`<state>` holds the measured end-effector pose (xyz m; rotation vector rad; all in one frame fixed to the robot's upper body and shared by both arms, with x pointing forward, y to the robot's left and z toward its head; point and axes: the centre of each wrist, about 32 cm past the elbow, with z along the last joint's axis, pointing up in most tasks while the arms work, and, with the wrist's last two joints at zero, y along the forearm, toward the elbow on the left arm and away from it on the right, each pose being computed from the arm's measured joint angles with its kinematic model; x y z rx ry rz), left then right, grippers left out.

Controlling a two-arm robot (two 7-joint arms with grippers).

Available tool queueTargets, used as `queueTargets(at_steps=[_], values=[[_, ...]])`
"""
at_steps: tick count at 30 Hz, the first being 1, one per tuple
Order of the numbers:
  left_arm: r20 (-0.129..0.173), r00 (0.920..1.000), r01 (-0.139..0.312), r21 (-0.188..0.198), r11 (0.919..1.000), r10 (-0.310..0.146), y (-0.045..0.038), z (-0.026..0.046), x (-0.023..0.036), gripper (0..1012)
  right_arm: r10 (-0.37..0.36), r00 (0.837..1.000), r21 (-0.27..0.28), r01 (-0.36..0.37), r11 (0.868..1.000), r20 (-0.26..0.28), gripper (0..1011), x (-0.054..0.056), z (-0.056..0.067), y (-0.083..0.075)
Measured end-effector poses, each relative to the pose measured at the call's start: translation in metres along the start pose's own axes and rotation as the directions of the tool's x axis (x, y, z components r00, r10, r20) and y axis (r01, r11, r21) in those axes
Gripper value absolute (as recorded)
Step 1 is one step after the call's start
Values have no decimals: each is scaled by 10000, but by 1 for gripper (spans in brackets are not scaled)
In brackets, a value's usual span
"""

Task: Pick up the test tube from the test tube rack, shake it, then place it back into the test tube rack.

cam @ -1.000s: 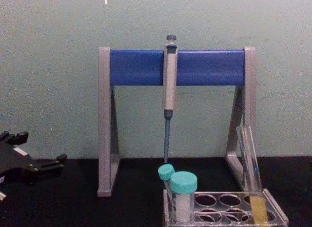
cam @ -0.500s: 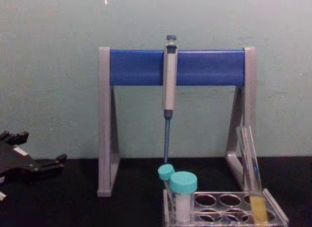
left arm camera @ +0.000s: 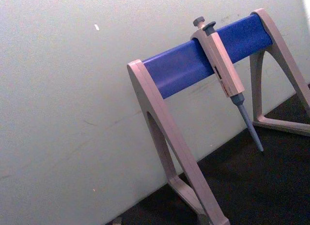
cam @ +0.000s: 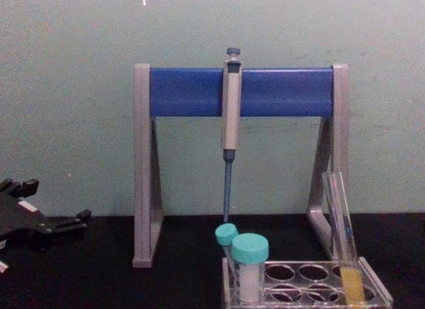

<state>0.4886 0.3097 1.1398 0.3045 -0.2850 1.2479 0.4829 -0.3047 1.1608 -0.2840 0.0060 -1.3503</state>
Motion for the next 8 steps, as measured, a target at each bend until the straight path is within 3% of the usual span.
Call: queueTargets(at_steps=[8], values=[[0, 10000, 0, 0, 10000, 0, 0, 0, 0, 1001, 1, 10000, 0, -1, 10000, 0, 1000, 0, 0, 0]])
